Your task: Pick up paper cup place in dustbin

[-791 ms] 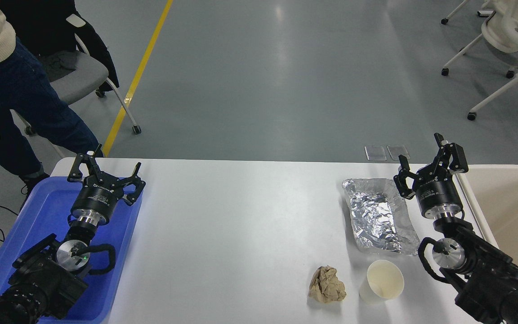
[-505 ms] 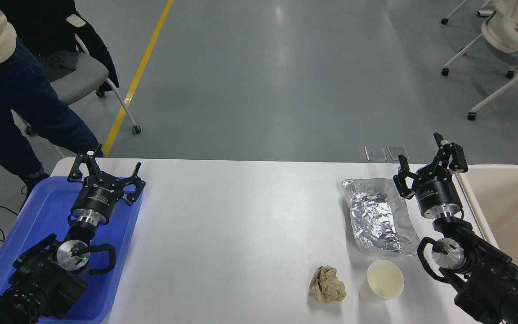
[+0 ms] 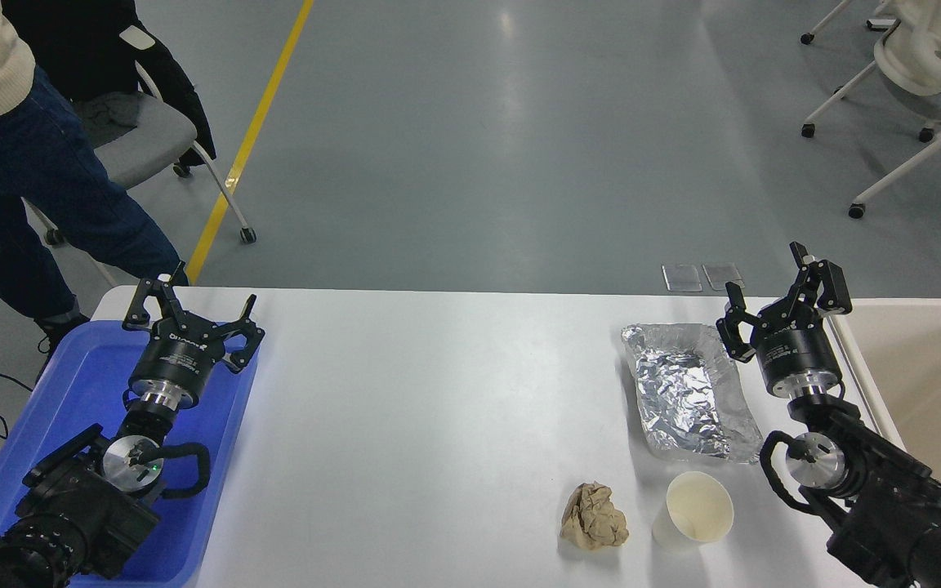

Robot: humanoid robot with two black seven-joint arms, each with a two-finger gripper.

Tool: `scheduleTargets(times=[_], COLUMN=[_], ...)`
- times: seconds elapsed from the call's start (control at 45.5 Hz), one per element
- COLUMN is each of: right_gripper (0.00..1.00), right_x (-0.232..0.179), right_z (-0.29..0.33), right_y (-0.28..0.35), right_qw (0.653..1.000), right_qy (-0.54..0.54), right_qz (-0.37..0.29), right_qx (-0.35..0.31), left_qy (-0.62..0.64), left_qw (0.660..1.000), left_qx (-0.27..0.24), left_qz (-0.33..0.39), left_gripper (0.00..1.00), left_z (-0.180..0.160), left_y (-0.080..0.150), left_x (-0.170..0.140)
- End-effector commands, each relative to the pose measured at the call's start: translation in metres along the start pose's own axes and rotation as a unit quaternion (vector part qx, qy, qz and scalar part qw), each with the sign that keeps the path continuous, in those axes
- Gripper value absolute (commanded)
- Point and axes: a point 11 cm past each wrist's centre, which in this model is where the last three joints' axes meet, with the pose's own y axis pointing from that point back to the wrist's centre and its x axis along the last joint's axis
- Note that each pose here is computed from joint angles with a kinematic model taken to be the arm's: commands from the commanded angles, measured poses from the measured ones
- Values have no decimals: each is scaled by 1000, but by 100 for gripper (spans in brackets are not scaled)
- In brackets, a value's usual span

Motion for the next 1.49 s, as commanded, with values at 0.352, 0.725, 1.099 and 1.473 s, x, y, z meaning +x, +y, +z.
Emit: scheduleTargets(times=[0.352, 0.725, 1.099, 1.473], right_gripper=[100, 100, 100, 100], right_x=[5, 12, 45, 40], right_z=[-6, -16, -87, -166], right_y=[5, 17, 12, 11], right_qw=[1000, 988, 927, 708], right_qy=[6, 122, 322, 567], right_qz=[-8, -64, -109, -223], right_qx=[-2, -71, -155, -356], left_qy=[0, 0, 0, -1], left_qw=[1000, 1000, 1000, 1000], left_qx=[0, 0, 0, 3], left_qz=[0, 0, 0, 0], left_gripper=[100, 100, 100, 100], left_z=[0, 0, 0, -1], left_y=[0, 0, 0, 0], left_x=[0, 0, 0, 0])
